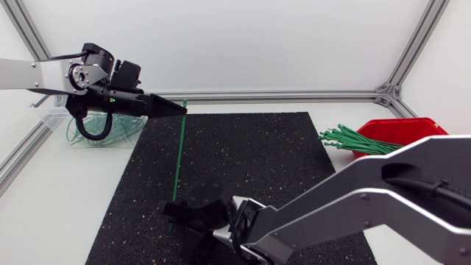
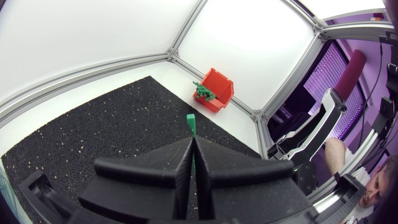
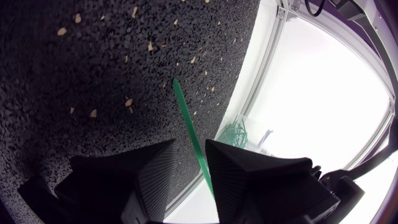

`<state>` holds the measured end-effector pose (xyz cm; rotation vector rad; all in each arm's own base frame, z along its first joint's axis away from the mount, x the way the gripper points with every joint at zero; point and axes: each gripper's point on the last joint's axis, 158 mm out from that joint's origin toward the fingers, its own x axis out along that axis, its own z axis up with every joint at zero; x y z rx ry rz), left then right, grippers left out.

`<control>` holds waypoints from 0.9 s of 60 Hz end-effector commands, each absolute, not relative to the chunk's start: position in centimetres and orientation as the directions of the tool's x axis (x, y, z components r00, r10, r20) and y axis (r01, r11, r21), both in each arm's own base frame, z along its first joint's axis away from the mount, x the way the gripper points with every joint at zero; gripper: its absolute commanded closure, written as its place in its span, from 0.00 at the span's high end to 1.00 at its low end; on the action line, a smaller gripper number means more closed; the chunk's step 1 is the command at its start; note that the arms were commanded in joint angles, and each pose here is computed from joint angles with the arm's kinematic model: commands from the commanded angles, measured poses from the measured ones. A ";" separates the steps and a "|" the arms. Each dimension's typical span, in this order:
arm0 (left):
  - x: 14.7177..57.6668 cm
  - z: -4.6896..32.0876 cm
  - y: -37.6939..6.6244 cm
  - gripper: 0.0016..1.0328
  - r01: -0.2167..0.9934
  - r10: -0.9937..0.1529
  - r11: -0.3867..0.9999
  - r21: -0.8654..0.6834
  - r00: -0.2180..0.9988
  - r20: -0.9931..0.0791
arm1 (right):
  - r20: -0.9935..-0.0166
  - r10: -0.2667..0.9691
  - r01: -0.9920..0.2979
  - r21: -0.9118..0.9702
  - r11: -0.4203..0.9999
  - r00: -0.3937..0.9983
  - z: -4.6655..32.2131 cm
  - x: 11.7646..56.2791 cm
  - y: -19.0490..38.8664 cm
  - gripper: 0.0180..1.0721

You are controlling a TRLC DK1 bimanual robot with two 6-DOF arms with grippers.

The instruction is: Take a green cable tie from the red box, thread the tail through the head to close it, then place it in the transparent bin on the left.

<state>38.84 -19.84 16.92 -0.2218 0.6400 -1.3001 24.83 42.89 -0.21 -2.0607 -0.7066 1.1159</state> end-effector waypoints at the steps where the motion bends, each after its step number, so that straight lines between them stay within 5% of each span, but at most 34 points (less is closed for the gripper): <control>1: 39.3 17.1 -20.1 0.03 0.839 -0.943 0.262 -0.476 0.118 -0.310 | -0.492 0.727 0.147 -0.772 -0.619 0.480 -0.6 24.9 43.3 0.34; 54: 39.4 16.8 -20.4 0.03 0.838 -0.942 0.261 -0.479 0.111 -0.318 | -0.495 0.741 0.163 -0.772 -0.615 0.454 -0.4 23.1 42.6 0.25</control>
